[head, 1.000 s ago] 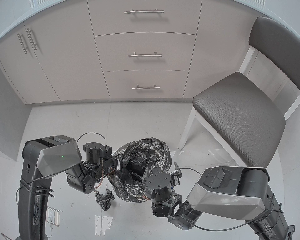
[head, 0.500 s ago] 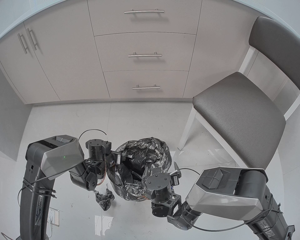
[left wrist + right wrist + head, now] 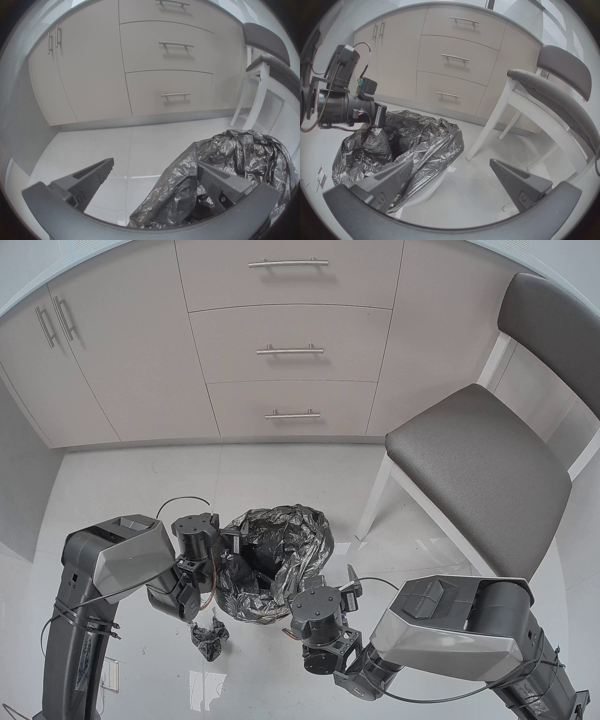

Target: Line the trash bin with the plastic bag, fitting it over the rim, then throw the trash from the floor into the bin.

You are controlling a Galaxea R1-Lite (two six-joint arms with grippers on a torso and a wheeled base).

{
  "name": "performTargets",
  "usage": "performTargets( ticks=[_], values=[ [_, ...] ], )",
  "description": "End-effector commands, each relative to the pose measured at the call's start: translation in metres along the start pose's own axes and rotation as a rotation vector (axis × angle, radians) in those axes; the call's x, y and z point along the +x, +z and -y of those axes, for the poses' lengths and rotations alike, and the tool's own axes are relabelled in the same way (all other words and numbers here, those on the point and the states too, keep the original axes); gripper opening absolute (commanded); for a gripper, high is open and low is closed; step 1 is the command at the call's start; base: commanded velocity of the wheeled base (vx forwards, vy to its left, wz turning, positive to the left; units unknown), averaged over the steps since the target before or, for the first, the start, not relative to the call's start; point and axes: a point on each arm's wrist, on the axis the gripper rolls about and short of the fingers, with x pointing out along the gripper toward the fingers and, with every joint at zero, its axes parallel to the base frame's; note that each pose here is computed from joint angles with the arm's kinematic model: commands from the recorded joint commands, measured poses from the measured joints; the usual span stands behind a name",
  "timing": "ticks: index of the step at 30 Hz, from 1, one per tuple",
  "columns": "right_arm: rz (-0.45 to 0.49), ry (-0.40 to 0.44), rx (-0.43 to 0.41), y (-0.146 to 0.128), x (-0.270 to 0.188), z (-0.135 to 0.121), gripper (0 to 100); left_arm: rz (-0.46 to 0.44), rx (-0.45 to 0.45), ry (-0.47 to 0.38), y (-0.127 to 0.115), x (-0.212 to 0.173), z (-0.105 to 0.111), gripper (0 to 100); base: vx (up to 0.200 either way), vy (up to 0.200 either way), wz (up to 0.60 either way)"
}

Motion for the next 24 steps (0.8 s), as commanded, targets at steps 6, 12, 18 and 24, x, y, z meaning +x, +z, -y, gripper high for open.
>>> performTargets(
  ticks=[6, 12, 18, 24],
  values=[
    [-0.001, 0.0, -0.003, -0.004, 0.001, -0.002, 100, -0.005, 0.001, -0.001, -0.006, -0.001, 0.001, 100, 0.0, 0.0, 0.0],
    [0.008, 0.001, 0.009, 0.001, 0.001, -0.003, 100, -0.007, 0.003, -0.012, -0.009, -0.006, 0.003, 100, 0.0, 0.0, 0.0],
    [0.038, -0.002, 0.045, 0.015, 0.004, -0.006, 100, -0.017, 0.006, -0.022, -0.013, -0.009, 0.005, 100, 0.0, 0.0, 0.0],
    [0.034, -0.056, 0.002, 0.002, 0.034, -0.006, 100, -0.015, 0.006, -0.025, -0.013, -0.01, 0.007, 100, 0.0, 0.0, 0.0]
  ],
)
